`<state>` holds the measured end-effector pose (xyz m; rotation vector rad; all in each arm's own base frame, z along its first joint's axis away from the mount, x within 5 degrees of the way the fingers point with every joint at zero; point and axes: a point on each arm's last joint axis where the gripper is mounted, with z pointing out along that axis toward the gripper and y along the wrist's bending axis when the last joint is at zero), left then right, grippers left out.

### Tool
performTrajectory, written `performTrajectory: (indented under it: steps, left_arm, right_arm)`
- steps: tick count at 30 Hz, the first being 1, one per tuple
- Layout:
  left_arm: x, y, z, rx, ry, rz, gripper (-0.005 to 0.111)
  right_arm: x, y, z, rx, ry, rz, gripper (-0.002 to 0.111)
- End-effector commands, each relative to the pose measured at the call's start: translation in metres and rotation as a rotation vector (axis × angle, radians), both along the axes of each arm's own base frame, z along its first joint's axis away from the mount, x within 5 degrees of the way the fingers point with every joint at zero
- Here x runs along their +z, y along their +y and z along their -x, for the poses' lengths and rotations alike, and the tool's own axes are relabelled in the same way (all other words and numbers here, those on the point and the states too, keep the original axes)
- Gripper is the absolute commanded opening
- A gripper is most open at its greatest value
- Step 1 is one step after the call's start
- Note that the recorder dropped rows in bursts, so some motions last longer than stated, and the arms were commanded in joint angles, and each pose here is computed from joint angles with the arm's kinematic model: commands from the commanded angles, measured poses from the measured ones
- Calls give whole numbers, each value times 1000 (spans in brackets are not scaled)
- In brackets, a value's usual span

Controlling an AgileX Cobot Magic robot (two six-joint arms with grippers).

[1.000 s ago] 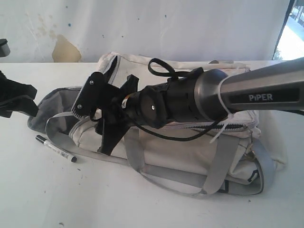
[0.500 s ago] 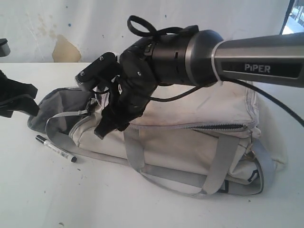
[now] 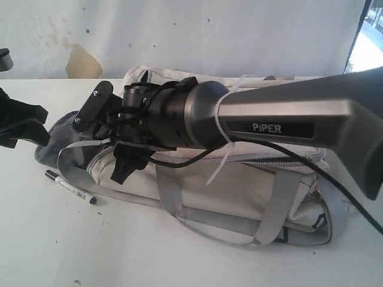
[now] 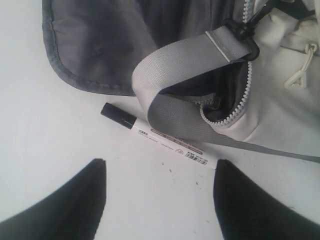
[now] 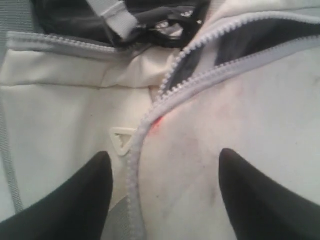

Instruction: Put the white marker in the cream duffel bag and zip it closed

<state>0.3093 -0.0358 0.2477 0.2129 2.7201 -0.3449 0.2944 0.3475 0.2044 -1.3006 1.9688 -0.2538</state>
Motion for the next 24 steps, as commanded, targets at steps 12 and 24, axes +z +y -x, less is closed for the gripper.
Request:
performTrajectory:
  steps: [12,24]
  left_arm:
    - [3,0,2,10,-7,7,66]
    - [3,0,2,12,-9,11,66]
  right_arm:
    - [-15,0,-5,-46,-21,36,54]
    - [-2,-3,1,-93,11,-5,0]
